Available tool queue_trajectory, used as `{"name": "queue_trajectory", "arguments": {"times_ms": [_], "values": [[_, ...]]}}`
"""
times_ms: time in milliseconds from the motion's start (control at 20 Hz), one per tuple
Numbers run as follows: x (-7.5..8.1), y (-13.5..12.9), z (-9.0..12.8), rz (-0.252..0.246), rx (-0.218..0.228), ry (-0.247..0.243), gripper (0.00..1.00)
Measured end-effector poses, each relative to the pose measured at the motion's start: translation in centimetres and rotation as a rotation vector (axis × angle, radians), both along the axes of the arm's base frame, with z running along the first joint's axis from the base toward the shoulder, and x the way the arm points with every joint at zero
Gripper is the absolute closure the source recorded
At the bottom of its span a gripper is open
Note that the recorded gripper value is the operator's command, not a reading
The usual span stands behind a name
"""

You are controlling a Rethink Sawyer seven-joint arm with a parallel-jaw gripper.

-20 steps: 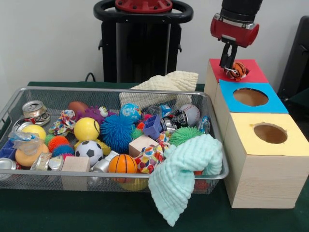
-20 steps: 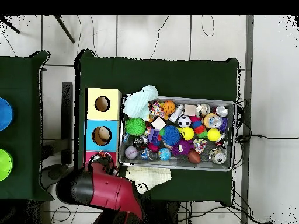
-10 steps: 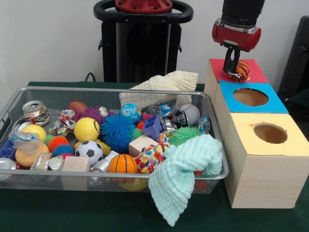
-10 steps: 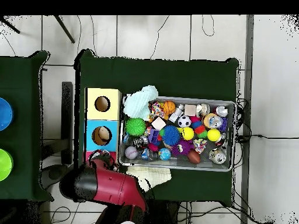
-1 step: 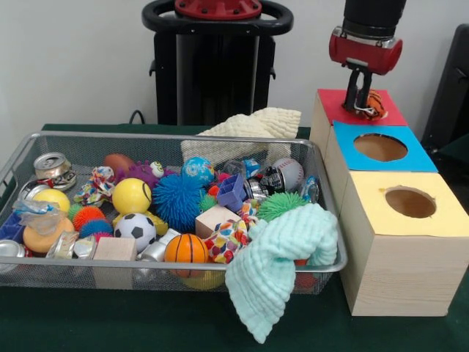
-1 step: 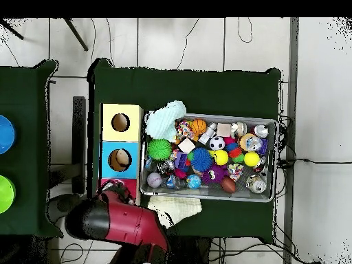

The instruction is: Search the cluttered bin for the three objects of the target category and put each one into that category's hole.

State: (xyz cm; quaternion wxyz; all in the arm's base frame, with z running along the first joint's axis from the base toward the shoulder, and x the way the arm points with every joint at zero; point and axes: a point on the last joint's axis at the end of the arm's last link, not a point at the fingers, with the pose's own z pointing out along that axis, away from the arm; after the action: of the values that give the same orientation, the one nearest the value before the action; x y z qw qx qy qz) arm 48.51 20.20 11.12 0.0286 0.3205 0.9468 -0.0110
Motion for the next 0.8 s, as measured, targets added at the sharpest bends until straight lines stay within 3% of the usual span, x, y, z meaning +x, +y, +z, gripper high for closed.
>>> {"name": "queue_trajectory", "arguments": {"times_ms": [550, 800], "values": [[-2.3, 3.8, 0.7, 0.090, -0.025, -0.014, 0.00], [-2.7, 4.0, 1.0, 0.097, -0.033, -0.014, 0.00]]}}
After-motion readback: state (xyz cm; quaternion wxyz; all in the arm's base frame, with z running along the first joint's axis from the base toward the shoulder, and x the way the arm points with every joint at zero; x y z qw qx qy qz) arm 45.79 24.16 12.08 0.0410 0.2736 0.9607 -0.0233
